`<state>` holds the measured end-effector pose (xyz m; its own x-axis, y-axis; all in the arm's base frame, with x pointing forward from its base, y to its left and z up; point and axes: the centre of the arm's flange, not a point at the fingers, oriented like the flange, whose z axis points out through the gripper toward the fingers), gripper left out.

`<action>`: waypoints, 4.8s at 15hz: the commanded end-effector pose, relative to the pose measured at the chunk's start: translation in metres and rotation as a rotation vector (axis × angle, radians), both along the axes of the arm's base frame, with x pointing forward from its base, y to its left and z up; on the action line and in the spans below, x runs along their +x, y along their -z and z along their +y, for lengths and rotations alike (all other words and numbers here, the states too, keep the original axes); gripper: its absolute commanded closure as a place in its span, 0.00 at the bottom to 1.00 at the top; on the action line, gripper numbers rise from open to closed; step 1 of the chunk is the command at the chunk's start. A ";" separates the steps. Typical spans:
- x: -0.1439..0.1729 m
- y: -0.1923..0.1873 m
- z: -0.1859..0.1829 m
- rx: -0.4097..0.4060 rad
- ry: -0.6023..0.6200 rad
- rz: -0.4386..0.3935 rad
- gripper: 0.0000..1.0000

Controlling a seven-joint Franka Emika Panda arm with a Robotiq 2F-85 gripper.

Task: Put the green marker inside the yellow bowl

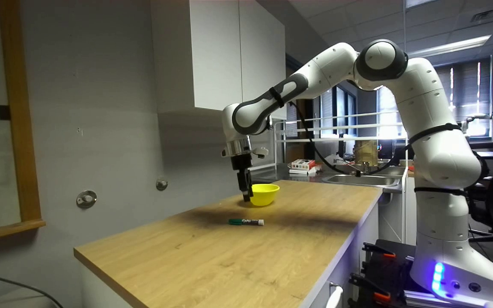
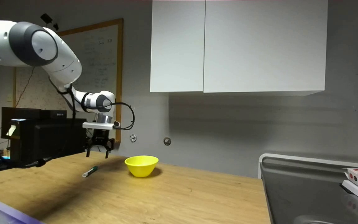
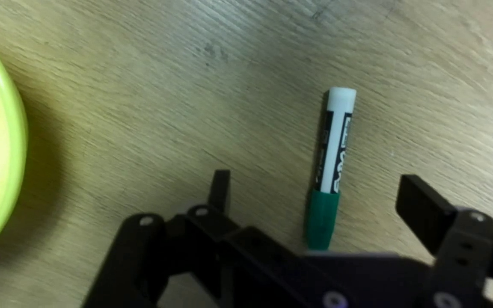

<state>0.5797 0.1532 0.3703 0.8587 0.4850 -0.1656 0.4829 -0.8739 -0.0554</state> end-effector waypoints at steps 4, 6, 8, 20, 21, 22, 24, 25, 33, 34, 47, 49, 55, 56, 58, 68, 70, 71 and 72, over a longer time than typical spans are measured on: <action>0.004 0.013 0.039 -0.002 -0.035 -0.030 0.00; 0.004 0.020 0.049 -0.015 -0.030 -0.041 0.00; 0.004 0.032 0.052 -0.044 -0.004 -0.053 0.00; 0.006 0.084 0.046 -0.123 0.068 -0.020 0.32; 0.007 0.081 0.046 -0.123 0.069 -0.026 0.40; 0.007 0.079 0.046 -0.125 0.071 -0.030 0.49; 0.007 0.073 0.046 -0.127 0.070 -0.039 0.63; 0.005 0.069 0.046 -0.128 0.071 -0.044 0.72; -0.005 -0.010 0.053 -0.276 0.069 -0.151 0.88; -0.004 -0.026 0.052 -0.300 0.072 -0.174 0.88; 0.085 -0.143 -0.041 -0.338 0.351 -0.427 0.88; 0.096 -0.124 -0.056 -0.350 0.412 -0.423 0.88; 0.120 -0.062 -0.087 -0.369 0.555 -0.409 0.88; 0.121 -0.053 -0.093 -0.375 0.569 -0.407 0.88; 0.121 -0.041 -0.102 -0.381 0.590 -0.402 0.88; 0.107 -0.002 -0.143 -0.386 0.693 -0.431 0.88; 0.103 0.010 -0.146 -0.378 0.703 -0.428 0.88; 0.100 0.015 -0.146 -0.376 0.708 -0.427 0.88; 0.098 0.018 -0.147 -0.374 0.711 -0.428 0.88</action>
